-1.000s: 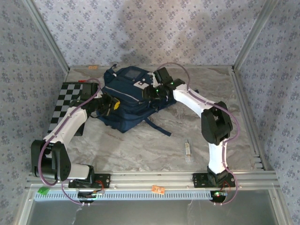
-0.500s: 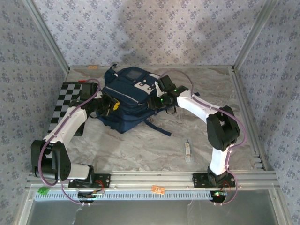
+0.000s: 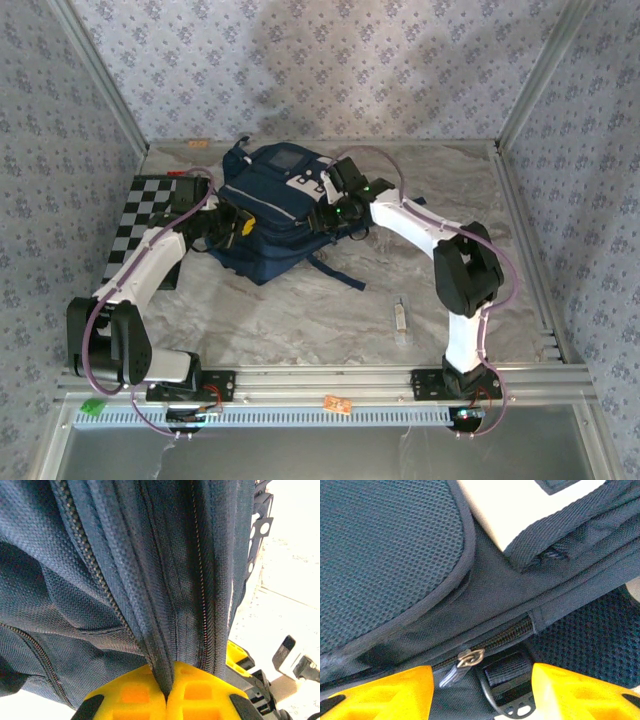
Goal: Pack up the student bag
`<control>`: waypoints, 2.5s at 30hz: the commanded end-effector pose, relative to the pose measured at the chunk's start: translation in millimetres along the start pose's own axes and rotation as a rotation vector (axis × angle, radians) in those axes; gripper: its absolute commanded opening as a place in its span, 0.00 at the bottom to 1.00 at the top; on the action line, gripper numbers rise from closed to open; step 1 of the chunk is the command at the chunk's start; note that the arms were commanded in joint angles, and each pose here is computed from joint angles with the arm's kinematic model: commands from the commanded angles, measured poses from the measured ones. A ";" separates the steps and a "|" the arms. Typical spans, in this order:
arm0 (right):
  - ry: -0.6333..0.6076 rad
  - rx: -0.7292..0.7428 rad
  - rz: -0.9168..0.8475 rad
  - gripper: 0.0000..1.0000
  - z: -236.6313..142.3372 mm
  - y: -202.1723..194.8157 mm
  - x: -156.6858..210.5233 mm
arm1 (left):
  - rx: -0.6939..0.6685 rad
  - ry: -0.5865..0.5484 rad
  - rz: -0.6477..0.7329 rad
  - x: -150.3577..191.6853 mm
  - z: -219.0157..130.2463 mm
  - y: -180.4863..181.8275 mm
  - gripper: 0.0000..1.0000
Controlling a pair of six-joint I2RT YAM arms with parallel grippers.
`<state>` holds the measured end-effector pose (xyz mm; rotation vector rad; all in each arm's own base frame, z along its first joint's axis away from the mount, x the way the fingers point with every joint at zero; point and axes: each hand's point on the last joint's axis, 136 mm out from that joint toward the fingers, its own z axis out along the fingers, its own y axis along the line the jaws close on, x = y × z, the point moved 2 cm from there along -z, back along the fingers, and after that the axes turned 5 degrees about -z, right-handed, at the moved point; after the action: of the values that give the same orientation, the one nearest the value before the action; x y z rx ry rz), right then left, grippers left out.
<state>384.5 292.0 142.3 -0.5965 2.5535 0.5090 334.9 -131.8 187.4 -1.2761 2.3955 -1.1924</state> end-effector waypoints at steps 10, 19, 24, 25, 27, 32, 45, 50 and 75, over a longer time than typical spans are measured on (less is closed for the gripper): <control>-0.024 -0.054 -0.054 0.56 -15.3 6.1 11.2 | 0.042 0.016 0.039 0.7 -4.4 -15.9 0.00; 0.016 -0.069 -0.065 0.56 10.5 9.9 3.8 | 0.050 0.015 0.038 1.9 -6.3 -17.6 0.00; 0.007 -0.045 -0.039 0.56 15.8 -4.9 -2.1 | 0.053 0.018 0.045 2.6 -8.3 -19.8 0.00; -0.002 -0.034 -0.035 0.56 15.2 -7.9 -4.7 | 0.053 0.022 0.046 3.6 -8.2 -19.8 0.00; -0.019 -0.012 -0.027 0.56 14.7 -16.0 -9.4 | 0.053 0.019 0.046 3.1 -8.5 -19.7 0.00; -0.033 0.040 -0.022 0.55 14.9 -33.4 -16.8 | 0.052 0.022 0.047 2.8 -8.3 -19.7 0.00; -0.076 0.041 -0.092 0.54 -17.9 -11.0 -30.2 | 0.058 0.027 0.054 1.7 -10.5 -20.6 0.00; -0.078 -0.112 0.026 0.53 -31.2 11.0 -35.9 | 0.046 0.030 0.077 1.3 -10.9 -19.1 0.00; 0.046 -0.197 0.170 0.54 23.9 17.1 -52.9 | 0.032 0.056 0.091 -0.6 -4.4 -6.4 0.00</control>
<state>430.6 332.0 161.9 -0.4518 2.5860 0.8373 334.4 -129.5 185.1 -1.1945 2.4411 -1.1975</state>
